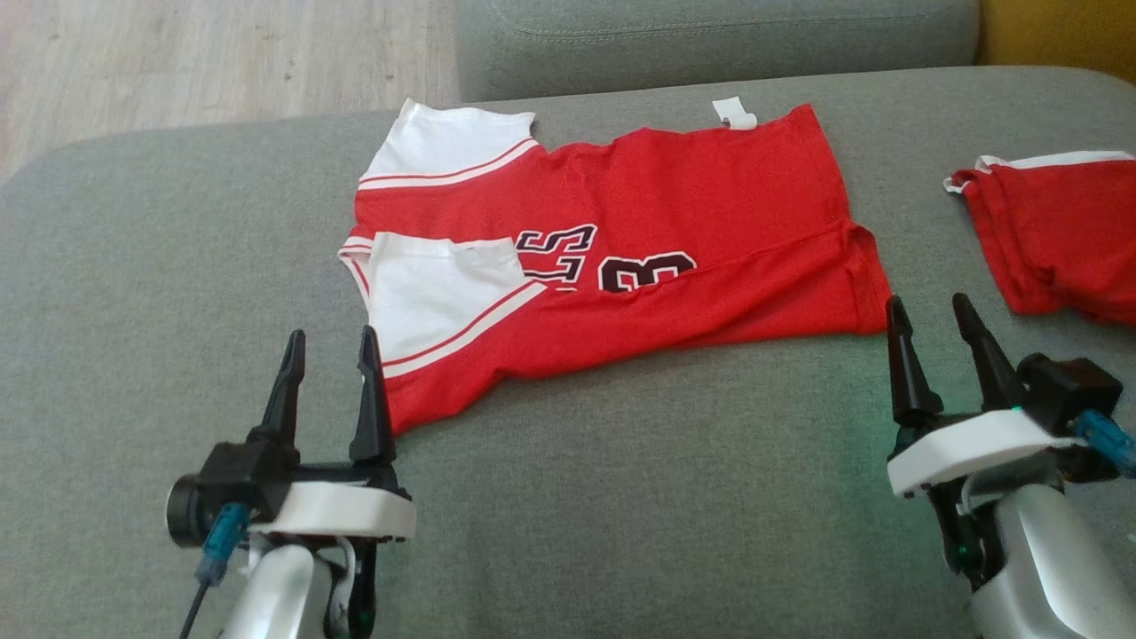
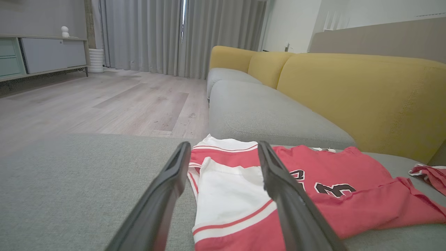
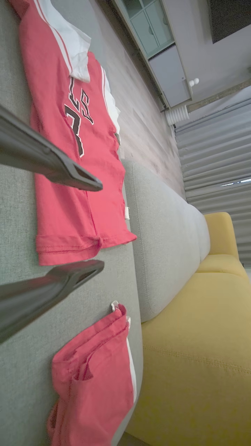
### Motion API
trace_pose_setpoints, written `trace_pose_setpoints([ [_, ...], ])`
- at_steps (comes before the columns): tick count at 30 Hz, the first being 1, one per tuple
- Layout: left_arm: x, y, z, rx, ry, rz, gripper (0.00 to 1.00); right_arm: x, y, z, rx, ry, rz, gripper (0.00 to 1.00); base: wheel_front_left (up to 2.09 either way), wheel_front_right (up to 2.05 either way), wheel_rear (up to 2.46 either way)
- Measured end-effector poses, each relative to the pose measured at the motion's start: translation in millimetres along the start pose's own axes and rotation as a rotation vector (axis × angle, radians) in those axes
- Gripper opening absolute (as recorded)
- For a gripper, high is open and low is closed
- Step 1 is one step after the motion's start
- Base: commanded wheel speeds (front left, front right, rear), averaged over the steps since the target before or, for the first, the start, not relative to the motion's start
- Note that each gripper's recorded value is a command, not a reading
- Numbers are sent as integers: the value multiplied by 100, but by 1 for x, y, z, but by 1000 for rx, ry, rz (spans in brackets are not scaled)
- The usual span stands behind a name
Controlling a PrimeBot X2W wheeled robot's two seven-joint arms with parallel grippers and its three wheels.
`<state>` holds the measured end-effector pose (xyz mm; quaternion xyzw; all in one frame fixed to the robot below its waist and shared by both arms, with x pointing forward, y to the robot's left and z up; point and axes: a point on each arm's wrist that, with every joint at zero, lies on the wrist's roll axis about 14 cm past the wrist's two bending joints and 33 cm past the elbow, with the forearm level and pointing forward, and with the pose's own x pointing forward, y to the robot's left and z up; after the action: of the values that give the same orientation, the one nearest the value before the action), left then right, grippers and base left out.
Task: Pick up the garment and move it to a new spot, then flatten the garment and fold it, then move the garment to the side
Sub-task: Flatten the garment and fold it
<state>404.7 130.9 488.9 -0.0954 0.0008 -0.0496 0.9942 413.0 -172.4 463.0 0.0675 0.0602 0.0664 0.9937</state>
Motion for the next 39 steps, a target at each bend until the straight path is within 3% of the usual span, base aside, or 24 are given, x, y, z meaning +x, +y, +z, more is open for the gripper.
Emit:
trace_pose_setpoints([
  [9, 3, 8, -31, -9, 97, 23, 100, 2, -3, 14, -15, -32, -12, 100, 0, 0, 0],
  [21, 7, 20, -112, 32, 447, 49, 100, 5, -12, 3, -14, 0, -39, 100, 0, 0, 0],
  [31, 14, 22, -130, 55, 551, 58, 100, 7, -14, 6, 0, -10, -54, 100, 0, 0, 0],
  [32, 14, 22, -130, 47, 558, 57, 49, 7, -14, 6, 0, -11, -53, 100, 0, 0, 0],
  [33, 14, 21, -130, 46, 564, 51, 49, 7, -13, 6, 0, -12, -53, 100, 0, 0, 0],
  [34, 15, 21, -130, 48, 567, 48, 2, 7, -13, 6, 1, -12, -52, 100, 0, 0, 0],
  [39, 19, 20, -119, 46, 509, 46, 0, 10, -9, 6, -8, -7, -40, 100, 0, 0, 0],
])
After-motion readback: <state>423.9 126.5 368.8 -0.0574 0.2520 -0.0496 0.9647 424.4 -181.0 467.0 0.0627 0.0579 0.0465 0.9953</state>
